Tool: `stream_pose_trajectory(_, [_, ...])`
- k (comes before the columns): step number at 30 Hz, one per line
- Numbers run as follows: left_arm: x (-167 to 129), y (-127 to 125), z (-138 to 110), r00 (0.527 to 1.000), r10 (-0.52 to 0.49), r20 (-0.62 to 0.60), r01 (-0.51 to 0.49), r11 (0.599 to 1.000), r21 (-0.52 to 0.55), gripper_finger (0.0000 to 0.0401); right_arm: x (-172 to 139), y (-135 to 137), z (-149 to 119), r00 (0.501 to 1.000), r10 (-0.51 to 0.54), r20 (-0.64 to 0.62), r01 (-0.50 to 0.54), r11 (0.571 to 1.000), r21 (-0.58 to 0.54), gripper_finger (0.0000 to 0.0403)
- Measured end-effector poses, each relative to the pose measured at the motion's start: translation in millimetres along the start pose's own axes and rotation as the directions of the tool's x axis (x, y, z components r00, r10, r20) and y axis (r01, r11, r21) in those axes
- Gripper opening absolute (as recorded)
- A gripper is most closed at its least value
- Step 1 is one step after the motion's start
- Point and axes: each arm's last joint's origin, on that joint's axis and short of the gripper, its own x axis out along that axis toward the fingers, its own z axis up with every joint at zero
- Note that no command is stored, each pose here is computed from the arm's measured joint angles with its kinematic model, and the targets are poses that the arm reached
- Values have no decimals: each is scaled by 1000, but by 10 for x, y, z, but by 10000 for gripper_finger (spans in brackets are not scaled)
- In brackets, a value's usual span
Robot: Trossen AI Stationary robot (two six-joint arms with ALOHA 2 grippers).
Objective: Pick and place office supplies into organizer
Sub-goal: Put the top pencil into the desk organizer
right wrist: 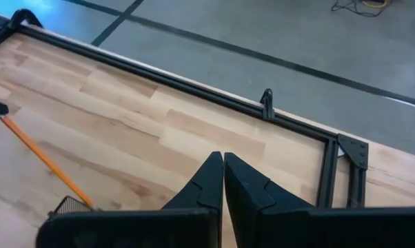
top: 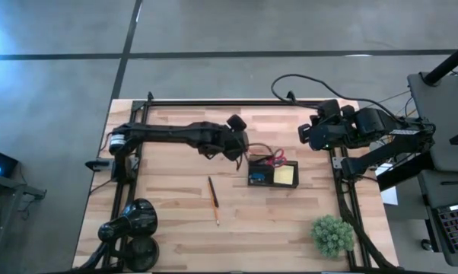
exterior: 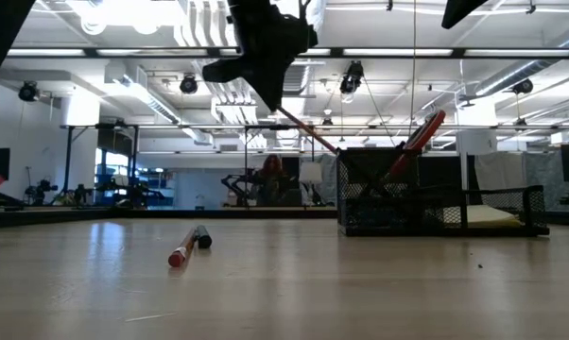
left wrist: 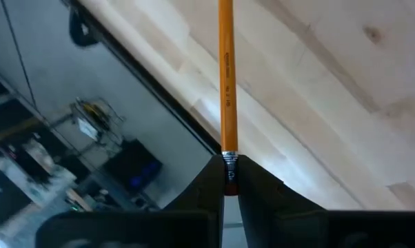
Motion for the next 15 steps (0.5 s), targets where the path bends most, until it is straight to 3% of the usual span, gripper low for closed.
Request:
stream_pose_trajectory(9, [-59,-107,230,993,96,-70,-85,985,150,9,-1,6,-14,999,22,-47,-24,998,-50,9])
stream_pose_trajectory(15, [-103,-36,239,955,233,-185,-219,971,94,9,-3,15,-31,993,50,-107,-55,997,-45,9])
